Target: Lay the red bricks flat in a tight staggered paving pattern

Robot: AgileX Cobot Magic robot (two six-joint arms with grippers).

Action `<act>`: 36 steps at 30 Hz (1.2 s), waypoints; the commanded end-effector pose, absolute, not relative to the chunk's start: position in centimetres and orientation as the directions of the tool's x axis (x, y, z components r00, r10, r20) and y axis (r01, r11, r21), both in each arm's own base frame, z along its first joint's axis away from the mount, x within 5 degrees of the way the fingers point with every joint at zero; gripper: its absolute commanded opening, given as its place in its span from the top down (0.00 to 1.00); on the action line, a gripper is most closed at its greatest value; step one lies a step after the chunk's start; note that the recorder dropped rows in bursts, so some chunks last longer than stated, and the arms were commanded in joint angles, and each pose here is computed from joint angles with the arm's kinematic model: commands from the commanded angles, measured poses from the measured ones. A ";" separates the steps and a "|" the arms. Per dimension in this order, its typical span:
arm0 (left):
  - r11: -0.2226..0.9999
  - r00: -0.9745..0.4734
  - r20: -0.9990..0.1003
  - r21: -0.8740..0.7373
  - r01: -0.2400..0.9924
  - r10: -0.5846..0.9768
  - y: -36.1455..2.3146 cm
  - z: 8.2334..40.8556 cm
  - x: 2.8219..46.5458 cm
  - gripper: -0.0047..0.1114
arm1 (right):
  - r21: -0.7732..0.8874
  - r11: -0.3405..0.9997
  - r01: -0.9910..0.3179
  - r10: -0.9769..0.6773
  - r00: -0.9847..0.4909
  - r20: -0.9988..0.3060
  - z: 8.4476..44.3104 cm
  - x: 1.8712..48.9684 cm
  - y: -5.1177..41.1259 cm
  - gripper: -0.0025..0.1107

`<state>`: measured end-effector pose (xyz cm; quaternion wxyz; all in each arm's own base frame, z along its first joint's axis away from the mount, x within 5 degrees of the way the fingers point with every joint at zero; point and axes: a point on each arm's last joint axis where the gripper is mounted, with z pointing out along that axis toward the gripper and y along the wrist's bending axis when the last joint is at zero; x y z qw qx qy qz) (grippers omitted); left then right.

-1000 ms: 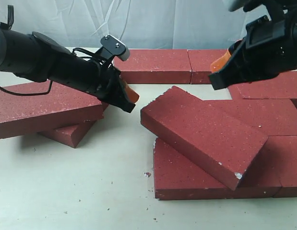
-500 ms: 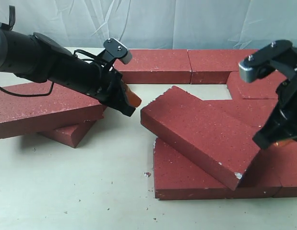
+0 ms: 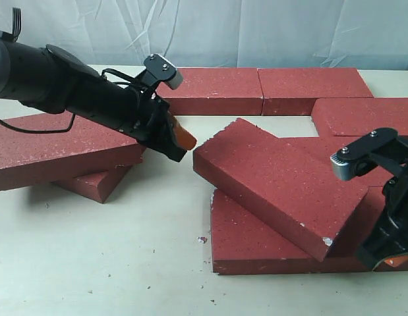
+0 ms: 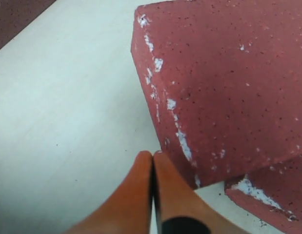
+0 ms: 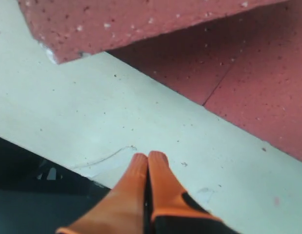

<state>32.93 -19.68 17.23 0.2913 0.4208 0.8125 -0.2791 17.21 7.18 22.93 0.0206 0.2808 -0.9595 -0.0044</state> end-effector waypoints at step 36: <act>0.480 -0.523 -0.651 -0.266 0.836 0.549 -14.1 19.5 33.8 0.96 | -0.016 0.857 -0.516 -0.471 -0.769 -0.431 23.3 30.6 12.9 0.98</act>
